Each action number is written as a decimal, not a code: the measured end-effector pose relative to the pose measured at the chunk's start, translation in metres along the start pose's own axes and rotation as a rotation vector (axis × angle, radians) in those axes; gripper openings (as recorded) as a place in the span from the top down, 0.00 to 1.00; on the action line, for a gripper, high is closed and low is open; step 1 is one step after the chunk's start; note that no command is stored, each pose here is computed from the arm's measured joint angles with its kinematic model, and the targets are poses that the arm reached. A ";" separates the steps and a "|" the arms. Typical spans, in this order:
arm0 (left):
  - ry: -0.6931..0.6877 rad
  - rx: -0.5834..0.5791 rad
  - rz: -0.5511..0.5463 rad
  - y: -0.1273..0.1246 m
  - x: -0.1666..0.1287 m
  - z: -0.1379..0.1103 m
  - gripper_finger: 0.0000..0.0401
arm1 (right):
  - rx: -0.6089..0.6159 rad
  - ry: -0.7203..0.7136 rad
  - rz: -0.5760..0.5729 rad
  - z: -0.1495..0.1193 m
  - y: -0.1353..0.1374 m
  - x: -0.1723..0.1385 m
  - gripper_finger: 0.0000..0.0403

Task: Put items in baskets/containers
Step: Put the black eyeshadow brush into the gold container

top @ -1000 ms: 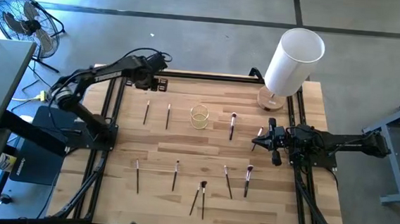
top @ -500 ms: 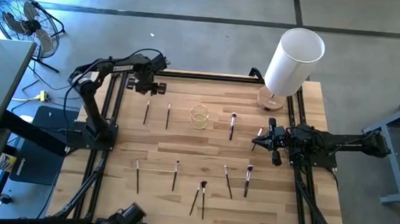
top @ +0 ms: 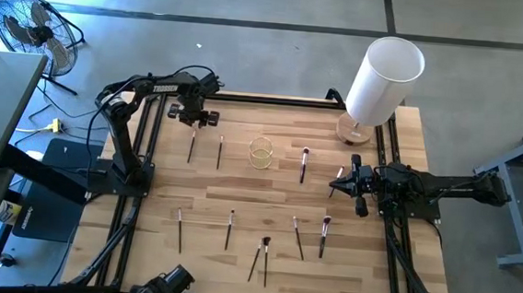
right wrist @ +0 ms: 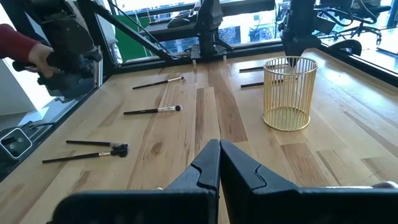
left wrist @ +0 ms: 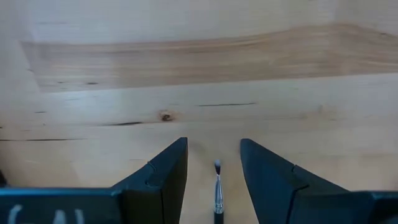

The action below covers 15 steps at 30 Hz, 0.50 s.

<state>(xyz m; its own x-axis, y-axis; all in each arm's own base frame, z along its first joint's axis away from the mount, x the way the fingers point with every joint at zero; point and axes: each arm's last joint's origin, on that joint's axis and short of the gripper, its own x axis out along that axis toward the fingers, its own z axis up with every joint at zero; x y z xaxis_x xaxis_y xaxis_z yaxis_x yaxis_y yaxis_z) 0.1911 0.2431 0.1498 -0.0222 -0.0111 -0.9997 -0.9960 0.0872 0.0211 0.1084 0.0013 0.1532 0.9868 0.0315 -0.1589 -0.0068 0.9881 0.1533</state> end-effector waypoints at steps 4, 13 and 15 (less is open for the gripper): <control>0.013 -0.001 -0.010 0.000 0.000 -0.001 0.63 | 0.000 0.000 0.000 0.000 0.000 0.000 0.99; 0.071 -0.008 -0.038 0.000 0.001 -0.004 0.63 | 0.000 0.000 0.000 0.000 0.000 0.000 0.99; 0.075 -0.009 -0.041 0.000 0.001 -0.004 0.63 | 0.000 0.000 0.000 0.000 0.000 0.000 0.99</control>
<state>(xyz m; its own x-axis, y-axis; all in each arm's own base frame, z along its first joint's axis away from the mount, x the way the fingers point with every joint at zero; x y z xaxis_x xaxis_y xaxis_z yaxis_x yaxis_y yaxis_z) 0.1907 0.2388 0.1487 0.0130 -0.0891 -0.9959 -0.9969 0.0766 -0.0199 0.1084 0.0014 0.1532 0.9868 0.0316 -0.1587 -0.0069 0.9881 0.1536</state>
